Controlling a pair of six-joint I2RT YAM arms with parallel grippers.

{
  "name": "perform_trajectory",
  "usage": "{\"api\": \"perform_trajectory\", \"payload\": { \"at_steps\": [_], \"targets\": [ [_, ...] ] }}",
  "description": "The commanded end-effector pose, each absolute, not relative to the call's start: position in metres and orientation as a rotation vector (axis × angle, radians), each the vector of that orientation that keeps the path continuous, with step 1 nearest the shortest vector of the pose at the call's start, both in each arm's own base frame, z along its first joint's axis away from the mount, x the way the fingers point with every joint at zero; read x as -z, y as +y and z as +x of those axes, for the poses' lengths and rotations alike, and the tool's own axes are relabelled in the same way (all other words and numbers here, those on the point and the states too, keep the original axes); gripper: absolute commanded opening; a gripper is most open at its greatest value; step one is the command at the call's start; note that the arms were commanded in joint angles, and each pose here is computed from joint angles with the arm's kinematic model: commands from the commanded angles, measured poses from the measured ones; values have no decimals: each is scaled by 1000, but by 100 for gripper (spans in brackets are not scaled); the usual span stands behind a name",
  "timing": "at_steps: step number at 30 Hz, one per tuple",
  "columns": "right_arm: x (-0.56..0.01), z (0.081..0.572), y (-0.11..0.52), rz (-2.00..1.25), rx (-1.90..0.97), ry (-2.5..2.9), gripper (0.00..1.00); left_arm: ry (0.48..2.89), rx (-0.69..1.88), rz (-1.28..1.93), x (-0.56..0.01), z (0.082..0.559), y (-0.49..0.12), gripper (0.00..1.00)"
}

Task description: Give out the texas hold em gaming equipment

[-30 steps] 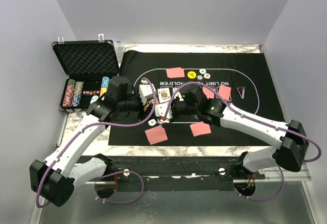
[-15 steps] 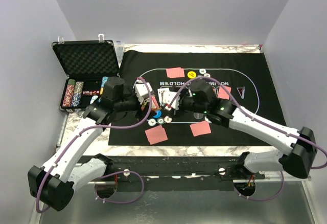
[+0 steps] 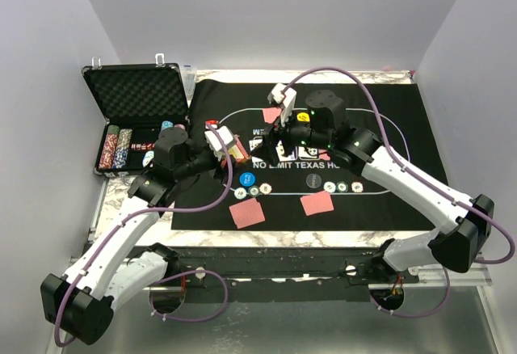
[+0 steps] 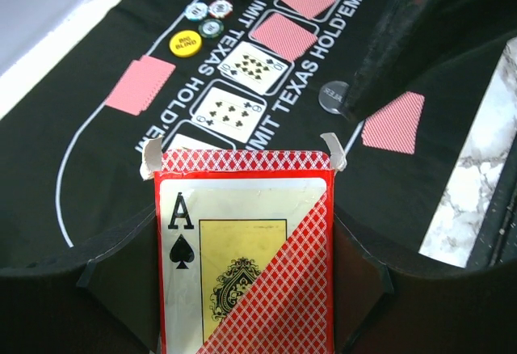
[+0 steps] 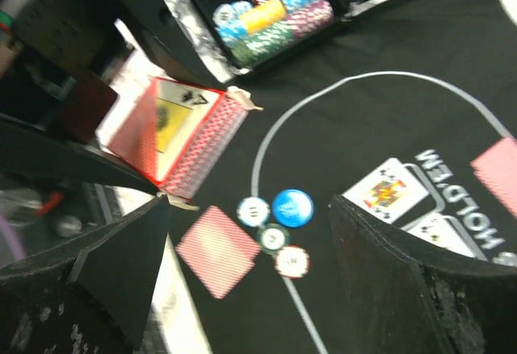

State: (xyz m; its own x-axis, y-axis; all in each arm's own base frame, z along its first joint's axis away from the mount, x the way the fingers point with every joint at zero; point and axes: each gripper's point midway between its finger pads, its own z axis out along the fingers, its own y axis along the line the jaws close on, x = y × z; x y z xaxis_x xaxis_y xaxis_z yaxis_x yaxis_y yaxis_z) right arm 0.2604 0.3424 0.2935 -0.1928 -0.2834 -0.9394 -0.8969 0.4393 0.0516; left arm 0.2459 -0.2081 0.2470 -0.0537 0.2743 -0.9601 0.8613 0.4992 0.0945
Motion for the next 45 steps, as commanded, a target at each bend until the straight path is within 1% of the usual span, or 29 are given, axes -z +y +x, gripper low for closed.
{"api": "perform_trajectory", "payload": {
  "at_steps": [1,8,11,15,20,22,25,26,27,28,30,31,33,34,35,36,37,39,41,43,45],
  "targets": [
    [-304,232,365,-932,-1119,1834,85,1494,577,929,-274,257,-206,0],
    [-295,223,386,-897,-1319,1895,90,1480,568,912,-274,254,-204,1],
    [-289,229,390,-852,-1348,1929,89,1464,581,926,-275,248,-205,1],
    [-291,238,393,-763,-1459,1963,83,1453,579,939,-272,244,-205,0],
    [-287,235,399,-732,-1569,1982,72,1454,587,947,-270,243,-206,0],
    [-282,235,400,-714,-1588,2002,71,1458,589,947,-270,244,-207,0],
    [-272,236,401,-726,-1576,2019,60,1465,587,941,-269,245,-207,0],
    [-269,238,401,-725,-1565,2031,56,1469,583,938,-269,246,-206,0],
    [-263,239,400,-726,-1545,2049,48,1471,579,937,-268,247,-206,0],
    [-258,240,400,-732,-1529,2063,44,1473,573,934,-268,248,-205,0],
    [-252,240,399,-745,-1517,2082,42,1482,558,929,-267,250,-203,0],
    [-250,239,400,-755,-1520,2087,38,1491,554,928,-265,250,-203,0],
    [-247,237,401,-771,-1536,2095,28,1509,551,934,-262,251,-202,1],
    [-247,237,401,-779,-1539,2096,19,1518,551,939,-261,251,-202,2],
    [-247,237,402,-789,-1541,2091,11,1530,551,946,-259,251,-202,4],
    [-247,238,401,-796,-1534,2089,3,1541,544,944,-258,252,-201,10],
    [-247,239,401,-798,-1524,2089,1,1557,542,948,-256,252,-200,21],
    [-245,245,399,-775,-1504,2107,1,1579,532,957,-253,252,-199,37],
    [-243,251,396,-741,-1500,2124,1,1598,523,971,-251,252,-197,50],
    [-241,256,394,-710,-1496,2143,1,1610,522,988,-251,252,-197,58],
    [-239,257,393,-705,-1492,2147,1,1614,514,1005,-250,253,-198,61]
  ]
}}
